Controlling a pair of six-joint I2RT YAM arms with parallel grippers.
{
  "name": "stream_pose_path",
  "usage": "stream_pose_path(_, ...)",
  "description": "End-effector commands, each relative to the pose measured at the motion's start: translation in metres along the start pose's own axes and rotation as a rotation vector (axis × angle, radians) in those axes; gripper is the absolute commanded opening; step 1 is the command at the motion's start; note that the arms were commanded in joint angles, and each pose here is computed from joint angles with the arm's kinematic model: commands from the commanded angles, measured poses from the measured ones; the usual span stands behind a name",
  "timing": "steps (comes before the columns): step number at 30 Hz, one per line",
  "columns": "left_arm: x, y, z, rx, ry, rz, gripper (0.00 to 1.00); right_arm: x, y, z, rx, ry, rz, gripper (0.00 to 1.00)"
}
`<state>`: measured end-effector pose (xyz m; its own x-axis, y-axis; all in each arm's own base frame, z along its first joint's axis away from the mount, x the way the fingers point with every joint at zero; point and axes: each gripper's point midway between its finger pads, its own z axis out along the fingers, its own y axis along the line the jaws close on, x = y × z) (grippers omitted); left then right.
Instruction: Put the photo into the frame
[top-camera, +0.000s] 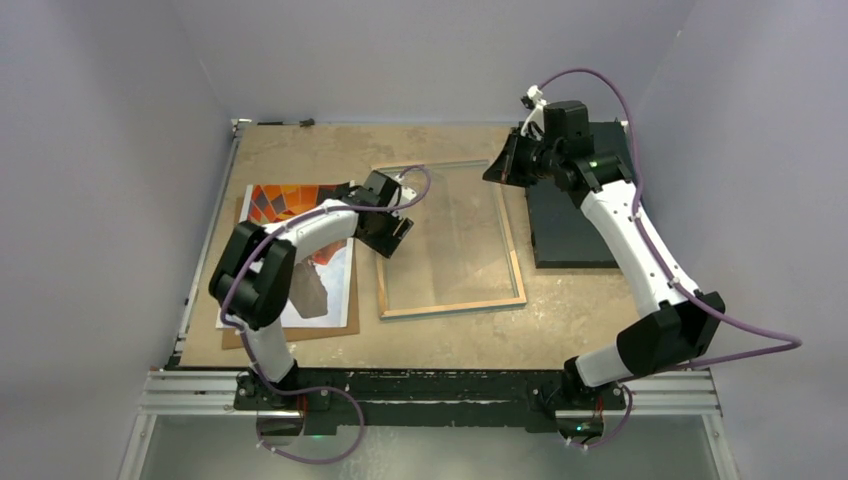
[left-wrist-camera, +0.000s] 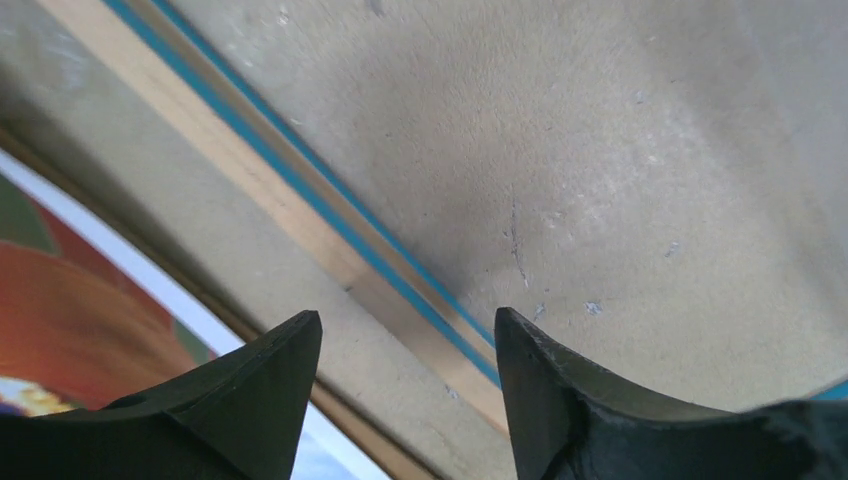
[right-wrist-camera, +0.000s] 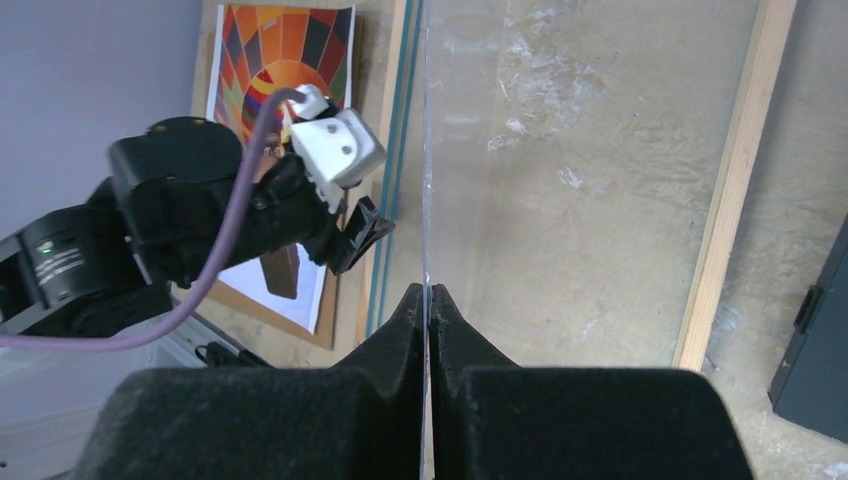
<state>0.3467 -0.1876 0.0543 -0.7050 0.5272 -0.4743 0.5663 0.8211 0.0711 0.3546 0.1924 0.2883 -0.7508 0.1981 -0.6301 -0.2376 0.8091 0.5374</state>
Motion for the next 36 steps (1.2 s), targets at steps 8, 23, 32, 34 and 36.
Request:
stream_pose_path(8, 0.020, 0.010, 0.029, -0.021, 0.063, -0.100, 0.39, -0.019, 0.013, -0.031, -0.025, -0.102, -0.020, 0.00)
stream_pose_path(23, 0.045, -0.001, 0.012, 0.089, 0.082, -0.183, 0.37, 0.004, 0.008, -0.004, -0.091, -0.041, 0.043, 0.00)
stream_pose_path(32, 0.056, 0.000, 0.011, 0.159, 0.108, -0.322, 0.29, 0.011, -0.006, 0.013, -0.054, -0.016, 0.069, 0.00)
stream_pose_path(34, 0.061, 0.003, 0.015, 0.166, 0.135, -0.340, 0.23, 0.013, -0.008, 0.015, -0.044, -0.015, 0.072, 0.00)
stream_pose_path(36, 0.066, 0.003, 0.021, 0.170, 0.162, -0.359, 0.16, 0.013, -0.010, 0.016, -0.039, -0.016, 0.073, 0.00)
